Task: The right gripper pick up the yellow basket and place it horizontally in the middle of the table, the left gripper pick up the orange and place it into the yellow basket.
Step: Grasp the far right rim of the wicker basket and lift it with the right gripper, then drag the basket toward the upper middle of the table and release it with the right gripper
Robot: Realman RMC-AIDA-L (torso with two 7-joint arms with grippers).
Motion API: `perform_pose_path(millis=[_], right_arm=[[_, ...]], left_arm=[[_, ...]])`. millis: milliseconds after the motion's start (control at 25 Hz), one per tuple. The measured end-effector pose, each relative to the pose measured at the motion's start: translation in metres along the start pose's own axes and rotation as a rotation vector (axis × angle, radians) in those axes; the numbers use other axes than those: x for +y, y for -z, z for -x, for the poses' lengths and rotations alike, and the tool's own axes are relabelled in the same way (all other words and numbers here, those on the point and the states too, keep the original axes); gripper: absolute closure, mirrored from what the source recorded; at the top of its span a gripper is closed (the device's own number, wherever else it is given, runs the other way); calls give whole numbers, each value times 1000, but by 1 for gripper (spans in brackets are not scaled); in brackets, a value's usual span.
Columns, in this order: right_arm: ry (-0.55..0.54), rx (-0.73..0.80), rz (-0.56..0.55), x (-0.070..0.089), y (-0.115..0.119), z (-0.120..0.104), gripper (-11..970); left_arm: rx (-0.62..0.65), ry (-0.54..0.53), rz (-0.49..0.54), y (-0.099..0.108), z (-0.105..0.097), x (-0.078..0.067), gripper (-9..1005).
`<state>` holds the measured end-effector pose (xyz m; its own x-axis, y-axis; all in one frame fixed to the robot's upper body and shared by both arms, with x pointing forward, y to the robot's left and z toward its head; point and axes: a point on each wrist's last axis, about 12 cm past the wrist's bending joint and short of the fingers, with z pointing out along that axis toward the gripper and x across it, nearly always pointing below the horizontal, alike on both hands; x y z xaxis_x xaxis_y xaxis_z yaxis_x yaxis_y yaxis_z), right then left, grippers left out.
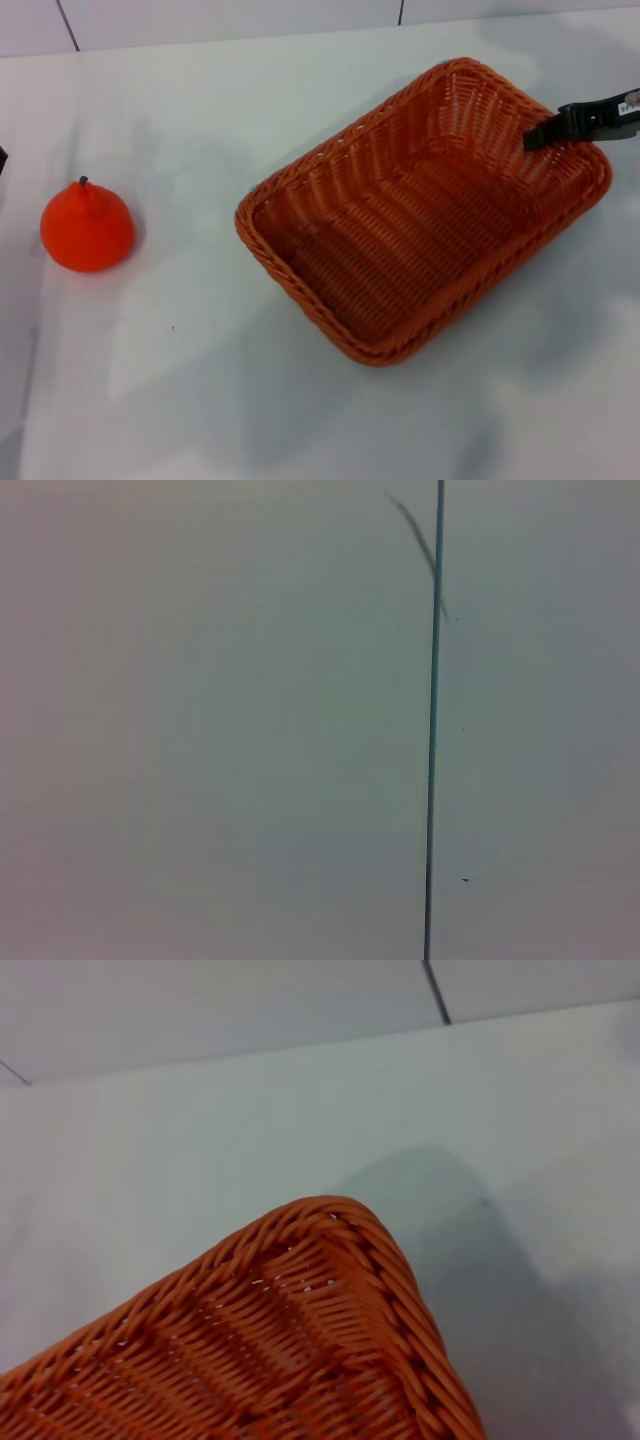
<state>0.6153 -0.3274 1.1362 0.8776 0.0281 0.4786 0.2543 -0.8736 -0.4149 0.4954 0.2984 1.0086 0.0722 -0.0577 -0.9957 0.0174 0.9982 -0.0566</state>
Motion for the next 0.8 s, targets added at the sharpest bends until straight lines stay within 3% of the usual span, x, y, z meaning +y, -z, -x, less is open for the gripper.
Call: perform_pose_path(millis=[800], right_arm=[[-153,131,-171,7,1,14,723]], left_arm=[[16,-6,3,-2,-1,2,186]])
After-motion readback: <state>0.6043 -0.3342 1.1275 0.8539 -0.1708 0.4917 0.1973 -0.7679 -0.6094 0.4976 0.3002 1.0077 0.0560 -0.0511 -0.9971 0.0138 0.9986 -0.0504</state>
